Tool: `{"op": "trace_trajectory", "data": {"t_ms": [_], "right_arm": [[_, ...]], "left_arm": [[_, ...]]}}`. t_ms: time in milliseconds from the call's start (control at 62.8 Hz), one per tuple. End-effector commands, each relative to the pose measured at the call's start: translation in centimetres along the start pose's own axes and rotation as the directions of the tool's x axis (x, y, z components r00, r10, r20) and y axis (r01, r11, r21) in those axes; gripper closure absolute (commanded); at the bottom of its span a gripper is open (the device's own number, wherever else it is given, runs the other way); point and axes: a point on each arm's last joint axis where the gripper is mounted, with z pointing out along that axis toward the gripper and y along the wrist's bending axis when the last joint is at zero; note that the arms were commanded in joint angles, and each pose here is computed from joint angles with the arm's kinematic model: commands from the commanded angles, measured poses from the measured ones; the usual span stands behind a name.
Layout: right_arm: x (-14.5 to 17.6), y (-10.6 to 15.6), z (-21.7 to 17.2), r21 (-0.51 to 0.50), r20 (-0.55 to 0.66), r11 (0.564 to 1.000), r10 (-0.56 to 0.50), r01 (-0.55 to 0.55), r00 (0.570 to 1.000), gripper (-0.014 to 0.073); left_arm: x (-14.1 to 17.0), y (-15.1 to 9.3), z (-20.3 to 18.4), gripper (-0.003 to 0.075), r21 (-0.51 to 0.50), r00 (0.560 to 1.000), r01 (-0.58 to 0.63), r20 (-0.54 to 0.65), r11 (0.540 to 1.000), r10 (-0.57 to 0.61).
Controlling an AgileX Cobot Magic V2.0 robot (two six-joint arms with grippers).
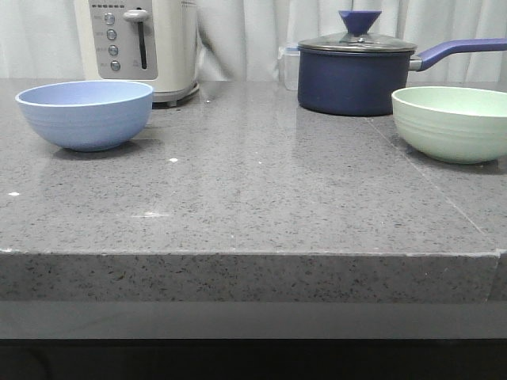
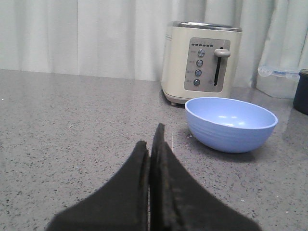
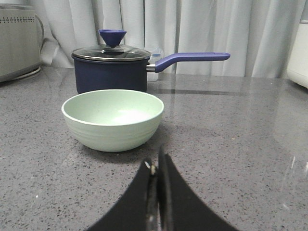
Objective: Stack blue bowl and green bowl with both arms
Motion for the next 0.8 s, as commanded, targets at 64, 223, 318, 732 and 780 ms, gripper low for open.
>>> {"op": "trace_trajectory", "data": {"t_ms": [64, 223, 318, 732, 780], "right_arm": [[-1.4, -0.01, -0.26, 0.006, 0.115, 1.0, -0.015, 0.014, 0.993, 0.0649], [-1.4, -0.01, -0.26, 0.006, 0.115, 1.0, -0.015, 0.014, 0.993, 0.0649], [-1.4, -0.01, -0.26, 0.006, 0.115, 1.0, -0.015, 0.014, 0.993, 0.0649], [-1.64, -0.01, -0.29, 0.006, 0.142, 1.0, -0.015, 0.014, 0.99, 0.0649], [-1.62, -0.01, -0.29, 0.006, 0.139, 1.0, -0.012, 0.012, 0.99, 0.0649]], "left_arm": [[-0.65, 0.0, -0.17, 0.074, 0.001, 0.996, 0.005, 0.09, 1.0, -0.005], [-0.65, 0.0, -0.17, 0.074, 0.001, 0.996, 0.005, 0.09, 1.0, -0.005], [-0.65, 0.0, -0.17, 0.074, 0.001, 0.996, 0.005, 0.09, 1.0, -0.005], [-0.65, 0.0, -0.17, 0.074, 0.001, 0.996, 0.005, 0.09, 1.0, -0.005], [-0.69, 0.0, -0.17, 0.074, 0.001, 0.996, 0.005, 0.093, 1.0, -0.005]]}}
